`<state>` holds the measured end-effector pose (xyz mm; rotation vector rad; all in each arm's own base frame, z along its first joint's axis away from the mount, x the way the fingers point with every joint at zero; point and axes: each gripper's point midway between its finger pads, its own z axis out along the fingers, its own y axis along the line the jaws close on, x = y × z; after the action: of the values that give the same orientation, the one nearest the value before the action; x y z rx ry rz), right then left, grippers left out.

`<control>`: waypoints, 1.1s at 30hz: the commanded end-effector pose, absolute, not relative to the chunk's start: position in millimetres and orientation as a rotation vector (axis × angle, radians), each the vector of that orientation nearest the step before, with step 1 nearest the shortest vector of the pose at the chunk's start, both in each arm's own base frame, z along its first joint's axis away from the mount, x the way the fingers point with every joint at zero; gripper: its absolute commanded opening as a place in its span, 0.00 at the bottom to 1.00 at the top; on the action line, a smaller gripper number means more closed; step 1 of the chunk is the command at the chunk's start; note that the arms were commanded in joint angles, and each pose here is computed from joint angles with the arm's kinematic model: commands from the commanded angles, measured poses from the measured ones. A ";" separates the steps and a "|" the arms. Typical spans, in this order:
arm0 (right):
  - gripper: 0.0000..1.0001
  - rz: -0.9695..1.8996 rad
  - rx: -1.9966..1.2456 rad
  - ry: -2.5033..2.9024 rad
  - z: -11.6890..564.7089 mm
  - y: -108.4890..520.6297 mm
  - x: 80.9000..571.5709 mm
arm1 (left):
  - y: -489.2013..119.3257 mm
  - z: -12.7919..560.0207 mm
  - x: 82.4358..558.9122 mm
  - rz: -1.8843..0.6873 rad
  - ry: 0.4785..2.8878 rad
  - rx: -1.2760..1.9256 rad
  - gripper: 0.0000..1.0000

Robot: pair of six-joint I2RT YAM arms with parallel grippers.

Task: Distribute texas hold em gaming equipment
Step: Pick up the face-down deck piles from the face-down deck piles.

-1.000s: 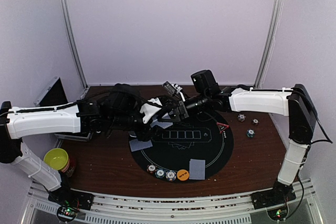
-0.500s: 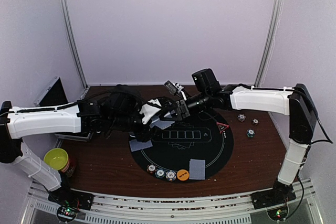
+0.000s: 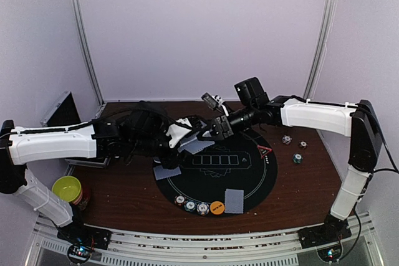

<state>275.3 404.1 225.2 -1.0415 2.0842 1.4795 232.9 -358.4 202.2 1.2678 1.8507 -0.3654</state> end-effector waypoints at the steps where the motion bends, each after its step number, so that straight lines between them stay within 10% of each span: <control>1: 0.32 1.457 -1.051 2.070 239.5 393.6 274.8 | -370.0 229.5 234.4 -0.411 1.758 1.228 0.60; 13: 0.00 1.542 -1.080 2.036 258.8 380.7 266.5 | -370.3 228.6 234.1 -0.412 1.759 1.230 0.60; 33: 0.00 0.632 -0.853 2.143 250.2 302.3 388.7 | -364.7 236.7 239.7 -0.381 1.767 1.182 0.60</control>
<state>359.1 317.5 274.8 -0.8704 2.0938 0.9358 235.1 -360.9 206.9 1.2530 1.8323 -0.3702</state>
